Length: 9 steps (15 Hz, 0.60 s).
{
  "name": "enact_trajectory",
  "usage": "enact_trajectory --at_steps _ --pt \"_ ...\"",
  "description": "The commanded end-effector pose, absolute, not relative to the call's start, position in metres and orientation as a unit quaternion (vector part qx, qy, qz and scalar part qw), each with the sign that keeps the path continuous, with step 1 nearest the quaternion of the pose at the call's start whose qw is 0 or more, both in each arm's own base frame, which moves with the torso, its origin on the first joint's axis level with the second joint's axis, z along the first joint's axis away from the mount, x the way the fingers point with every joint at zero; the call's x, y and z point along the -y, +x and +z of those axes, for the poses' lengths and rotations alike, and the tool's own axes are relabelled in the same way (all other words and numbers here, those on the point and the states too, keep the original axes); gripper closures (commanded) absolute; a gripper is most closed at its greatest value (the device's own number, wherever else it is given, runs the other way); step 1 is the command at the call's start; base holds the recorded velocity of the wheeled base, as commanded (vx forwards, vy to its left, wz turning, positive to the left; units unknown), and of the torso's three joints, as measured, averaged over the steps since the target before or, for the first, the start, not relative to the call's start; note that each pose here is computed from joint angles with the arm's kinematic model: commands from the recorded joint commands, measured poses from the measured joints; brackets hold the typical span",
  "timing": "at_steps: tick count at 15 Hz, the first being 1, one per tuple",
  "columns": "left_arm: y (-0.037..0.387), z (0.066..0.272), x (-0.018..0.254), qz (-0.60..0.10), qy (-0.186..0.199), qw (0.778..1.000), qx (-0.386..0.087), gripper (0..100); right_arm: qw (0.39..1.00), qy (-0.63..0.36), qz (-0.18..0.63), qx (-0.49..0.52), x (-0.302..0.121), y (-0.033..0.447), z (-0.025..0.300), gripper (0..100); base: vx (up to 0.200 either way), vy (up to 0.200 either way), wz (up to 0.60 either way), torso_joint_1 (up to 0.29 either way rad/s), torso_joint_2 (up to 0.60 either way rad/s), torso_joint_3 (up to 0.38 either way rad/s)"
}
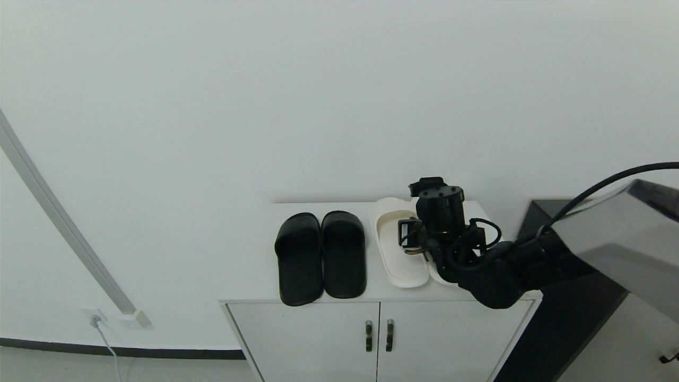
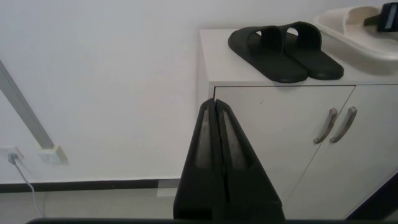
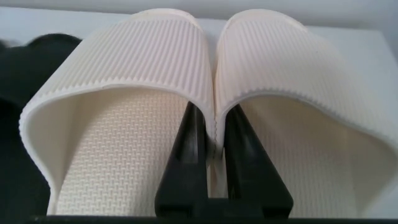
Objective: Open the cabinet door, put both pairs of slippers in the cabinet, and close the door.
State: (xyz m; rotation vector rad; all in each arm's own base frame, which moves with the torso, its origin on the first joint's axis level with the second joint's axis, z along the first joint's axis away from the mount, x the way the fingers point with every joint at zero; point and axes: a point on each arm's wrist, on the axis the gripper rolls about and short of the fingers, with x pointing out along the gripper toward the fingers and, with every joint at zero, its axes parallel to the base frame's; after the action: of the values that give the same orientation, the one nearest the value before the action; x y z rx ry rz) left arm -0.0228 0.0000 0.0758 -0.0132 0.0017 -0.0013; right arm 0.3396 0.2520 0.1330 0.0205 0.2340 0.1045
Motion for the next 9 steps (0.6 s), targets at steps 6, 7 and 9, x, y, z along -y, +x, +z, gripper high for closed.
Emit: enact_trajectory --at_steps 6,7,9 --pt "-0.023 0.076 0.0 0.0 -0.007 1.0 -0.001 100 0.956 -0.004 0.268 -0.116 -0.182 0.196 0.191 100 0.0 0.0 0.0 0.0 0.0 0.0" --pt "-0.023 0.076 0.0 -0.001 -0.007 1.0 -0.001 100 0.948 -0.003 0.296 -0.119 -0.175 0.184 0.191 100 0.0 0.0 0.0 0.0 0.0 0.0" --pt "-0.023 0.076 0.0 -0.001 -0.007 1.0 -0.001 100 0.926 -0.002 0.354 -0.13 -0.16 0.16 0.189 100 0.0 0.0 0.0 0.0 0.0 0.0"
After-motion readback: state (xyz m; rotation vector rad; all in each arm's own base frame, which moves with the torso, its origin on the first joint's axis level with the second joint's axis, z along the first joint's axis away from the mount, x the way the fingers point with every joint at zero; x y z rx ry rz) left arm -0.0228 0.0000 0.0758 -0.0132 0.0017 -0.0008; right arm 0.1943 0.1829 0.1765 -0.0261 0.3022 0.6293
